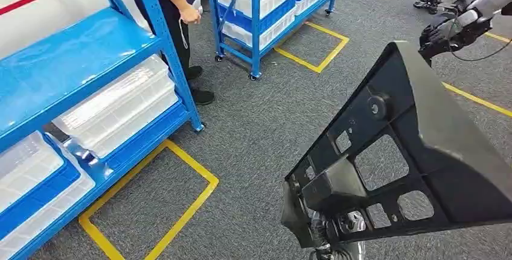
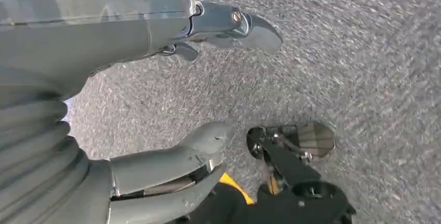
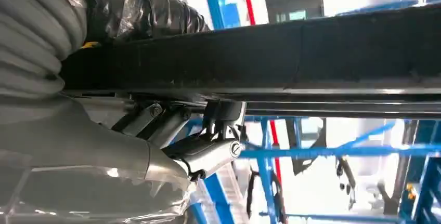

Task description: Take the parts from the cabinet and place them on the table.

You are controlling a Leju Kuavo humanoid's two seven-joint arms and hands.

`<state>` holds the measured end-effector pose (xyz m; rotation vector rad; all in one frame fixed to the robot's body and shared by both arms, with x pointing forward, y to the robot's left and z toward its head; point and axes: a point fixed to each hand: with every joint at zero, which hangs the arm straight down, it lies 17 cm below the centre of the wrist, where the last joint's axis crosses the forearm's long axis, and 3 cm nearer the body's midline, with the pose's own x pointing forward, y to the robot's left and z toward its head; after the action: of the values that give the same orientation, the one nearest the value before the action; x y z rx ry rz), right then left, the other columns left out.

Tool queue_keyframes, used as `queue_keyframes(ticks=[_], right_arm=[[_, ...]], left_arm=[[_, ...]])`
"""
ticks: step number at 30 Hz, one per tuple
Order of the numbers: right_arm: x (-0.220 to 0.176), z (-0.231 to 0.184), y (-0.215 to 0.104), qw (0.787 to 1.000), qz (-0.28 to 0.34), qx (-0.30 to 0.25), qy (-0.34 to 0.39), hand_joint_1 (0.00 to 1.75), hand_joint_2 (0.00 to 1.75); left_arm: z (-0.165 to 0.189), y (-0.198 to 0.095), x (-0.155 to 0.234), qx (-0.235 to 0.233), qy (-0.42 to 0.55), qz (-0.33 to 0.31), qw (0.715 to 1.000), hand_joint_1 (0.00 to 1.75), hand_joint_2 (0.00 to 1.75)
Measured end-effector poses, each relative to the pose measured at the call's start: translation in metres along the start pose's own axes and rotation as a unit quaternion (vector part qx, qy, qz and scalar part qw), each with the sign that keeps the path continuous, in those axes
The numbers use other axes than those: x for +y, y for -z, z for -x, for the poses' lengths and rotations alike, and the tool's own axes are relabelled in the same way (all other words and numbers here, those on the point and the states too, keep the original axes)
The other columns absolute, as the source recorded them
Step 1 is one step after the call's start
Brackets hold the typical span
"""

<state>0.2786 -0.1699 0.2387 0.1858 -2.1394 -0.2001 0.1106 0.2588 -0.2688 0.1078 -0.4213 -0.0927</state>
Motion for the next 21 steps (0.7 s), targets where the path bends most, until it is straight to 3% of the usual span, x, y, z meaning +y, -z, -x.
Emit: queue_keyframes(ticks=[21], right_arm=[[-0.0078,0.0018,-0.0026,1.000,0.007,0.006,-0.016,1.75,1.75]], left_arm=[[0.0068,-0.0019,-0.0020,0.005,0.002,0.002,1.000,0.00,1.75]])
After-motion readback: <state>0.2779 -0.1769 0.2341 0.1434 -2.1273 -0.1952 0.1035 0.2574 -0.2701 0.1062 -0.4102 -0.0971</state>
